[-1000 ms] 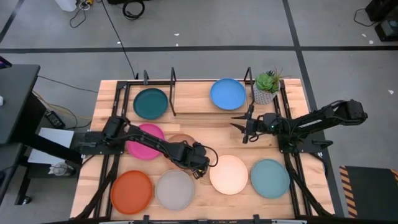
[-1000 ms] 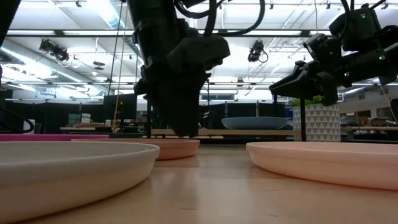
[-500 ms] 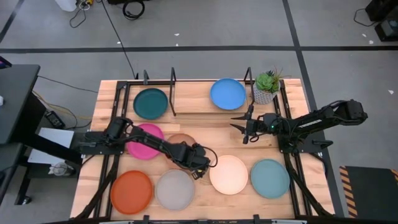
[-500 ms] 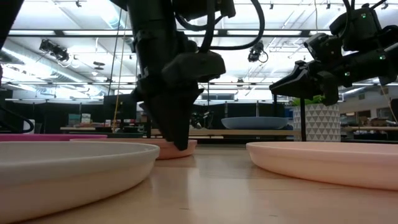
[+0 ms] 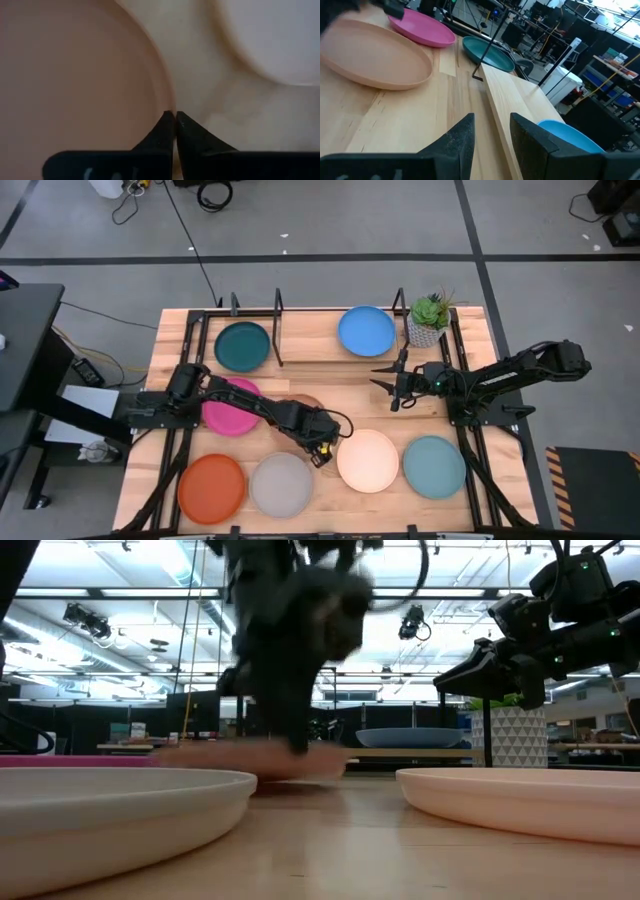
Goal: Place and stack plates onto a shelf
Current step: Put the brown plate on the shelf
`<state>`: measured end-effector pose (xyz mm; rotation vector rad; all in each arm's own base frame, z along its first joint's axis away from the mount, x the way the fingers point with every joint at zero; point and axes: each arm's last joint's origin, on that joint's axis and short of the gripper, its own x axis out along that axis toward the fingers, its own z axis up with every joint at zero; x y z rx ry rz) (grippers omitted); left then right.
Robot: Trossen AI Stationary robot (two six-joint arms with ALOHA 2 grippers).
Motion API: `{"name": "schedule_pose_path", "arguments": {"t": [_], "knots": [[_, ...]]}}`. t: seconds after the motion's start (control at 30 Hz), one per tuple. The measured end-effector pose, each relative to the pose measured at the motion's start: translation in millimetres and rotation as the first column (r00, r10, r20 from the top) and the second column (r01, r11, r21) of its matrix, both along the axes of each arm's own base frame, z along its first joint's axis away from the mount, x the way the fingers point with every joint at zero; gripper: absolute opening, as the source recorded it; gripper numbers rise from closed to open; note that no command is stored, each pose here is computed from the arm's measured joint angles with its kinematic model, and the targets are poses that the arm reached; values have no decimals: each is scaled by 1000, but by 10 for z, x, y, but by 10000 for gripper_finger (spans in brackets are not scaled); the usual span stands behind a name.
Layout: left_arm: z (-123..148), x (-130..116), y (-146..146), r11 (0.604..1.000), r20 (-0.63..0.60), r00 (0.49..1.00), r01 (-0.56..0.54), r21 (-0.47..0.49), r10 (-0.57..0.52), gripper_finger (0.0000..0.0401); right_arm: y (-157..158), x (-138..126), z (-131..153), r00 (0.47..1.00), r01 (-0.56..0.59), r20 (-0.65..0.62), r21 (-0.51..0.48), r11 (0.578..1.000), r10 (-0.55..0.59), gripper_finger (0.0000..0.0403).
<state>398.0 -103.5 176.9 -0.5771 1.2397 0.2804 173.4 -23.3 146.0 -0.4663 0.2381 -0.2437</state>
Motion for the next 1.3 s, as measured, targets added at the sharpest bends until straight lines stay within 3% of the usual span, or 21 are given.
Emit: {"name": "schedule_pose_path", "arguments": {"t": [0.17, 0.37, 0.5, 0.7, 0.9, 1.17, 1.3], "knots": [[428, 87, 61, 999, 119, 992, 50, 20, -52, 11, 0, -1, -5, 1000, 3, 0, 15, 1000, -3, 130], [855, 185, 210, 984, 187, 975, 88, 154, -117, 10, 0, -4, -18, 1000, 4, -12, 24, 1000, -4, 130], [981, 193, 348, 965, 170, 975, 100, 243, -144, 10, 1, -7, -33, 1000, 8, -22, 41, 999, -7, 130], [966, 155, 660, 923, 58, 983, 143, 357, -175, 10, 4, -2, -6, 1000, 9, 12, 58, 998, -10, 130], [982, 201, 1037, 876, 40, 973, 186, 446, -227, 9, 20, -1, -15, 1000, 3, 6, 69, 998, -3, 130], [896, 182, 1619, 851, -24, 978, 192, 489, -207, 9, 28, -23, -62, 1000, 9, -16, 109, 994, -8, 130], [756, 108, 1846, 859, -67, 984, 178, 479, -166, 9, 48, -37, -86, 999, 26, -26, 119, 993, -23, 130]]}}
